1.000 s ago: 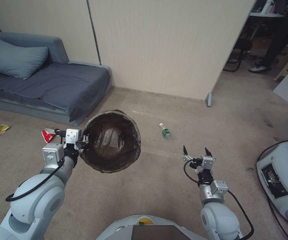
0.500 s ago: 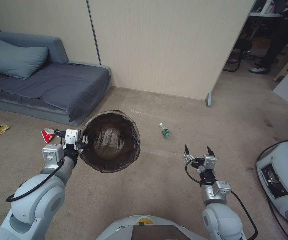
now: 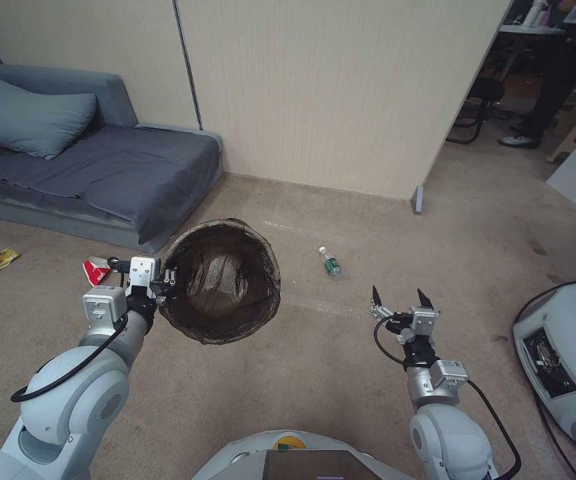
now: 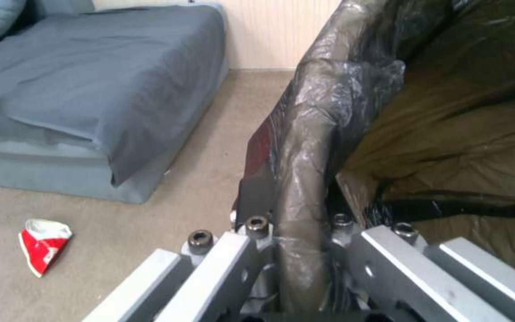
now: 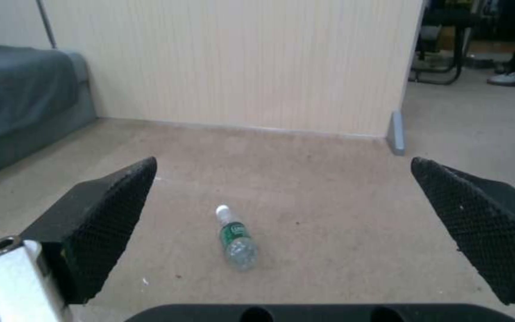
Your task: Pick up the trash bin, then pick up the garbage from the floor and place it into the trash bin.
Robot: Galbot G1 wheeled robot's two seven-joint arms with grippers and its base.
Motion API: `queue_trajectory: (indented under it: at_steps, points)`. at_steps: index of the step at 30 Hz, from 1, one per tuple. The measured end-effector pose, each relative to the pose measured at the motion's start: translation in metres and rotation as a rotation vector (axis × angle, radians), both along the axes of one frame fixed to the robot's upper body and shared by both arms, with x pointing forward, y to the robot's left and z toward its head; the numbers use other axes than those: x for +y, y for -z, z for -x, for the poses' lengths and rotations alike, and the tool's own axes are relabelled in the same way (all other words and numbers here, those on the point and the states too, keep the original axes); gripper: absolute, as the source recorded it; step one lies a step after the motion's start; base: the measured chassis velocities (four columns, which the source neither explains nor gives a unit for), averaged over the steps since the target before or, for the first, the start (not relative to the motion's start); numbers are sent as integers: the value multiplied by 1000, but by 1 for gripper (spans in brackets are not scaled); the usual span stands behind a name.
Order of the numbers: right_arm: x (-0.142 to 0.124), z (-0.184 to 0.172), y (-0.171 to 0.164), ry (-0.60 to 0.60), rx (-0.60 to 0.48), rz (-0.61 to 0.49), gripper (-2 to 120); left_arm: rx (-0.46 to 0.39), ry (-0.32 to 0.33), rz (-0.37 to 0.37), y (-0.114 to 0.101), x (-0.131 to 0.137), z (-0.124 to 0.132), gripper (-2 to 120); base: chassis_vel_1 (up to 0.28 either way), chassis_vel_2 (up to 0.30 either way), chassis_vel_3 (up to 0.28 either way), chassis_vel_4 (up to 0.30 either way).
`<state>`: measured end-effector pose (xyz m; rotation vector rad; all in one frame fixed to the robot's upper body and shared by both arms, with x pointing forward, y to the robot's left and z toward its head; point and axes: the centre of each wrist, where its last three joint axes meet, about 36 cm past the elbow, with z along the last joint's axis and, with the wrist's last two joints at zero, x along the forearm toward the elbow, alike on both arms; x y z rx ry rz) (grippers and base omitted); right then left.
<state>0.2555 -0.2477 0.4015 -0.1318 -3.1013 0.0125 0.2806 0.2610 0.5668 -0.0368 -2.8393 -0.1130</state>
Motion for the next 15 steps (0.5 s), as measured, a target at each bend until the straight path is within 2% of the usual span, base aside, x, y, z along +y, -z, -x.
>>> queue_trajectory:
  at_steps: [5, 15]
  points:
    - [2, 0, 0, -3, 0, -16, 100, -4, -12, -2, 0, 0, -1, 0, -90, 88, 109, -77]
    - [3, -2, 2, -3, 3, -20, 100, -7, -8, -1, -1, 0, -1, 0, -163, 170, 159, -168]
